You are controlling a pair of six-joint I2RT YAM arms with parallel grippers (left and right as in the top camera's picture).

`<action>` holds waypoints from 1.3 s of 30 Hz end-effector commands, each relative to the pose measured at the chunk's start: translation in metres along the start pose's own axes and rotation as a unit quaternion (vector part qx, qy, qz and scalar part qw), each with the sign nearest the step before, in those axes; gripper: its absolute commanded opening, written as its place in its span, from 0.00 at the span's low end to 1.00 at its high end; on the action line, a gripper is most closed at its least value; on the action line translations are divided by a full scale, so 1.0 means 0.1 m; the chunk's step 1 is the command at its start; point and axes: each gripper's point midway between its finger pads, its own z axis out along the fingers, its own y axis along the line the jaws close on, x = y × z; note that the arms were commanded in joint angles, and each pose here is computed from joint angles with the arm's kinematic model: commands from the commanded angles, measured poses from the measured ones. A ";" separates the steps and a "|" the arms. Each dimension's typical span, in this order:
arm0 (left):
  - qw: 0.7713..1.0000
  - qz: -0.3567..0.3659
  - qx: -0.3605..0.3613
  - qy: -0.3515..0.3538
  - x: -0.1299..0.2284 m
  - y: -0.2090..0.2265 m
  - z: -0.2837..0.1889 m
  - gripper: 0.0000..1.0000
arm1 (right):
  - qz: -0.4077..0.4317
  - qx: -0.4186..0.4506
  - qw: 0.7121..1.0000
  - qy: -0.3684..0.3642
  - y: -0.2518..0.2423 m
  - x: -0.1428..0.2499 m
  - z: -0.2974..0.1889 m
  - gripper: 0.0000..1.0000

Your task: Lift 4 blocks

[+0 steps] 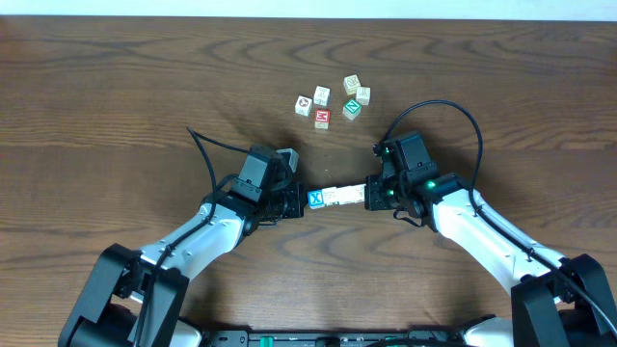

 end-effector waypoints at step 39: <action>0.991 0.055 0.121 -0.014 -0.28 -0.79 -0.23 0.07 | -0.038 -0.126 0.991 0.023 0.62 -0.07 -0.19 0.01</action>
